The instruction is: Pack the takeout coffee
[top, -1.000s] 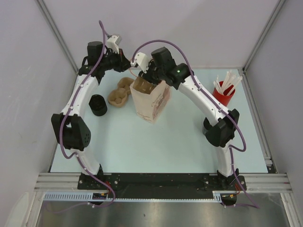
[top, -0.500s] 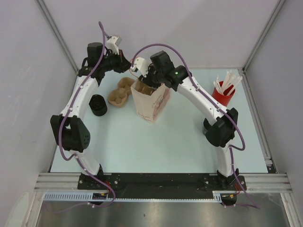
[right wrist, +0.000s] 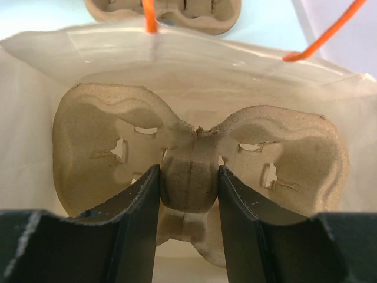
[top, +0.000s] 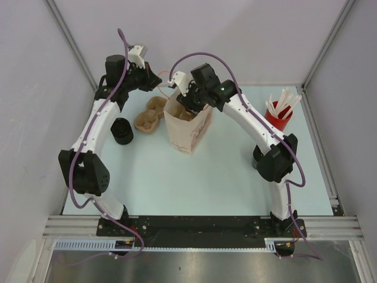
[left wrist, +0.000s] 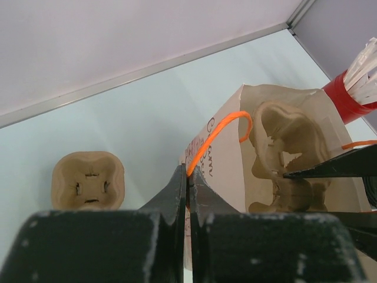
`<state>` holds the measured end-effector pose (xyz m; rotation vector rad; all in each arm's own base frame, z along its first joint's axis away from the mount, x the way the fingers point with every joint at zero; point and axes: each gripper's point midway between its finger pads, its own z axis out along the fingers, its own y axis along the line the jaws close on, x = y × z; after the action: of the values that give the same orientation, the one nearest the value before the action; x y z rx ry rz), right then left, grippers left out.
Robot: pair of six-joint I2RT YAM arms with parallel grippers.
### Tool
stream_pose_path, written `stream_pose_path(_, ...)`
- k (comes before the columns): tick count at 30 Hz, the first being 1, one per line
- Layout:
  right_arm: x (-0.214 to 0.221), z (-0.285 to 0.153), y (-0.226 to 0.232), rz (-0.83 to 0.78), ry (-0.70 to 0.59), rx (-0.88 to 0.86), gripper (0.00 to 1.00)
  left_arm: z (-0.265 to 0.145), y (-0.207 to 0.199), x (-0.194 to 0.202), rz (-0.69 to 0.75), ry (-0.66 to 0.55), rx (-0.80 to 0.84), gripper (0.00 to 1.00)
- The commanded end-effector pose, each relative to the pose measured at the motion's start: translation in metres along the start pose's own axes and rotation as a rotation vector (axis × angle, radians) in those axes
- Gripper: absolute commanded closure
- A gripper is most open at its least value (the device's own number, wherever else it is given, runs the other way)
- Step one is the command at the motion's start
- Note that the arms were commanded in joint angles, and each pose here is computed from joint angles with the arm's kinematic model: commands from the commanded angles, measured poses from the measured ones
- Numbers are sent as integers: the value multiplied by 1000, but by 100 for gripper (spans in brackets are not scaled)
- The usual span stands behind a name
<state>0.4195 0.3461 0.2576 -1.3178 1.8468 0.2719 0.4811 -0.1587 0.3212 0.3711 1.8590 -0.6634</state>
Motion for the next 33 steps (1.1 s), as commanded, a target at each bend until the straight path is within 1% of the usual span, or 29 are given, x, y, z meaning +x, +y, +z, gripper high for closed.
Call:
stream_pose_path(1,-9,-18,1,74,-32,-39,59,-17,-18,-31,53,-91,9,100)
stream_pose_path(9,1,-11,9,118,4,-84,59,-24,-24,-25,105,-84,2,100)
stream_pose_path(14,14,2,17,143,62,-110,59,-28,-23,-25,110,-97,-20,100)
stream_pose_path(21,28,10,22,159,133,-95,59,-32,-28,-29,122,-132,-28,100)
stream_pose_path(30,46,17,29,171,209,-105,59,-32,-17,-36,128,-170,-147,100)
stream_pose_path(33,52,20,35,174,232,-120,58,-30,-17,-35,130,-169,-155,100)
